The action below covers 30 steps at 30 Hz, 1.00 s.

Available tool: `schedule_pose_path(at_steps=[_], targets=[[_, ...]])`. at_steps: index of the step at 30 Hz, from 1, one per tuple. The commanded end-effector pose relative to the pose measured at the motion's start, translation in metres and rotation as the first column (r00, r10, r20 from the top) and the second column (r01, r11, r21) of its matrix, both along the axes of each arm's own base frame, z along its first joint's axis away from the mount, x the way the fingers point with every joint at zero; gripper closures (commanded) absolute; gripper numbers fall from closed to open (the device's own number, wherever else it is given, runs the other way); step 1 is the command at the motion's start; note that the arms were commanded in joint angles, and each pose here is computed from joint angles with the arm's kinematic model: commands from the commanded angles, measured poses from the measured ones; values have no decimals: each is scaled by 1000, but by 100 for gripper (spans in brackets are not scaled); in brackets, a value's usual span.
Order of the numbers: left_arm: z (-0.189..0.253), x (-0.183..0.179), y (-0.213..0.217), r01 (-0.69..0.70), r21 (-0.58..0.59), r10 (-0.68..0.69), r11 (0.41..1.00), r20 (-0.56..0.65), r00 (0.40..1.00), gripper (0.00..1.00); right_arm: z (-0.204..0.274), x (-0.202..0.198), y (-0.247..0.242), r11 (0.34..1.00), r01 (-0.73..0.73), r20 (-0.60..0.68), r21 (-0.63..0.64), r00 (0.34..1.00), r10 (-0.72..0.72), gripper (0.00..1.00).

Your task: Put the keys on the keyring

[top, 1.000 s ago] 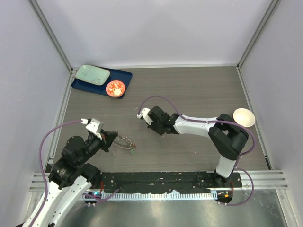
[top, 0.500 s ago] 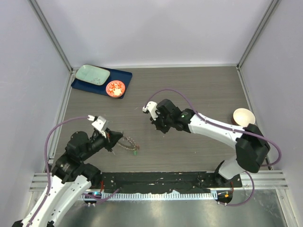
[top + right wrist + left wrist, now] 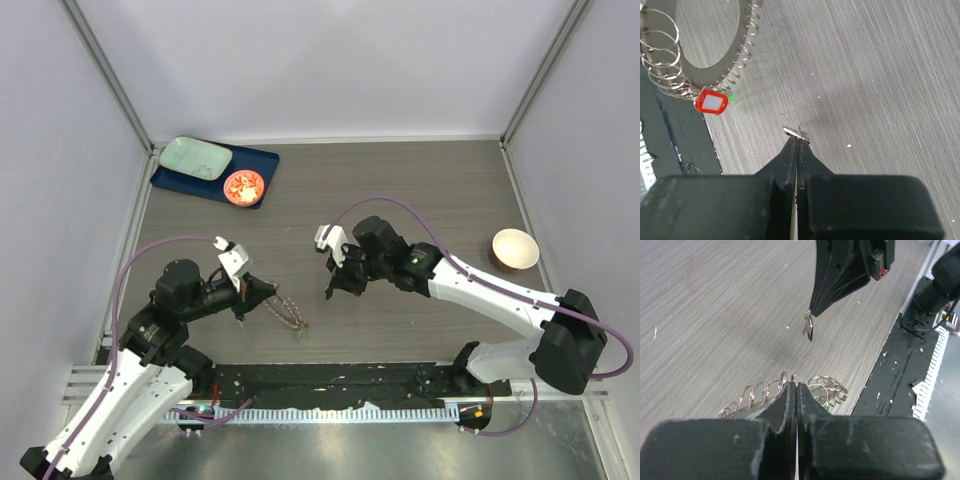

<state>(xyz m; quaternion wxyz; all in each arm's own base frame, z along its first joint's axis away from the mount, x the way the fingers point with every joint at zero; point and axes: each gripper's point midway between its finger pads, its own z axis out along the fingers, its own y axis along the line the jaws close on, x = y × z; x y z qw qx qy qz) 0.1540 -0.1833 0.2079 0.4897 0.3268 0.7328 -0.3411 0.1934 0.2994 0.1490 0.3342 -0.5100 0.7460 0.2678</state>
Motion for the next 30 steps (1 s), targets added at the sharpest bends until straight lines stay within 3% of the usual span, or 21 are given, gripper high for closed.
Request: schedule_pose_path(at_steps=[1,9,15,19,24,28,30], targets=[[48,-5,-15,155,-26,-147,988,199,969,100,30,-8,17,987,-89,44,133,995,84,99],[52,-18,-33,343,-8,-331,939,238,913,100,44,-16,23,964,-152,96,220,986,134,99],[53,-11,-41,376,-8,-363,927,245,899,100,55,-11,19,957,-125,161,260,983,85,99],[41,-1,-40,335,11,-330,942,208,921,100,29,-2,4,991,8,62,130,998,-16,99],[30,8,-22,212,67,-222,975,218,951,100,6,-2,-15,988,155,-80,-27,984,-157,99],[37,12,-6,112,85,-132,990,276,952,100,-20,-5,-47,939,214,-126,-269,959,-255,99],[41,14,3,54,87,-77,995,301,951,100,-26,4,-59,902,223,-87,-370,958,-273,99]])
